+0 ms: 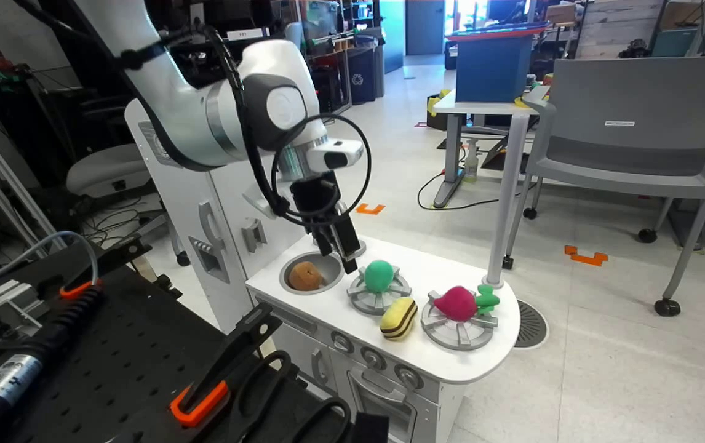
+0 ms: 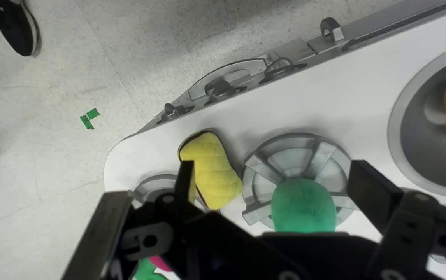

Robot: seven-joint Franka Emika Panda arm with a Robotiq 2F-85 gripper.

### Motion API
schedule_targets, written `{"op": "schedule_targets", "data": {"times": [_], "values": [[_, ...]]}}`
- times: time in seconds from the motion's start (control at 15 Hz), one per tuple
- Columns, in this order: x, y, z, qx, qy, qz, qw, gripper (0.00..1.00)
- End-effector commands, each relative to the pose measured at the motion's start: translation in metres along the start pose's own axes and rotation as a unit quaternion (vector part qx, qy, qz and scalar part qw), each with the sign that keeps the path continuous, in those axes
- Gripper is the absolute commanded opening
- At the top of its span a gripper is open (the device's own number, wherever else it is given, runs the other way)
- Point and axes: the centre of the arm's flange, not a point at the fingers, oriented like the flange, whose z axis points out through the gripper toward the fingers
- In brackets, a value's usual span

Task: Remove the green plush toy from the left plate on the stove and put it on the counter

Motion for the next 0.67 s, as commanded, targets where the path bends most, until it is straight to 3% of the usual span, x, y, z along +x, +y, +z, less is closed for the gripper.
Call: {"op": "schedule_targets", "data": {"times": [0.0,0.27,0.6], "values": [[0.016,-0.024,0.057,-0.009,0.014,0.024,0.9996,1.0],[0.022,-0.046,0.089,0.001,0.043,0.044,0.9981,1.0],[0.041,-0.068,0.097,0.015,0.085,0.053,0.9949,1.0]]}}
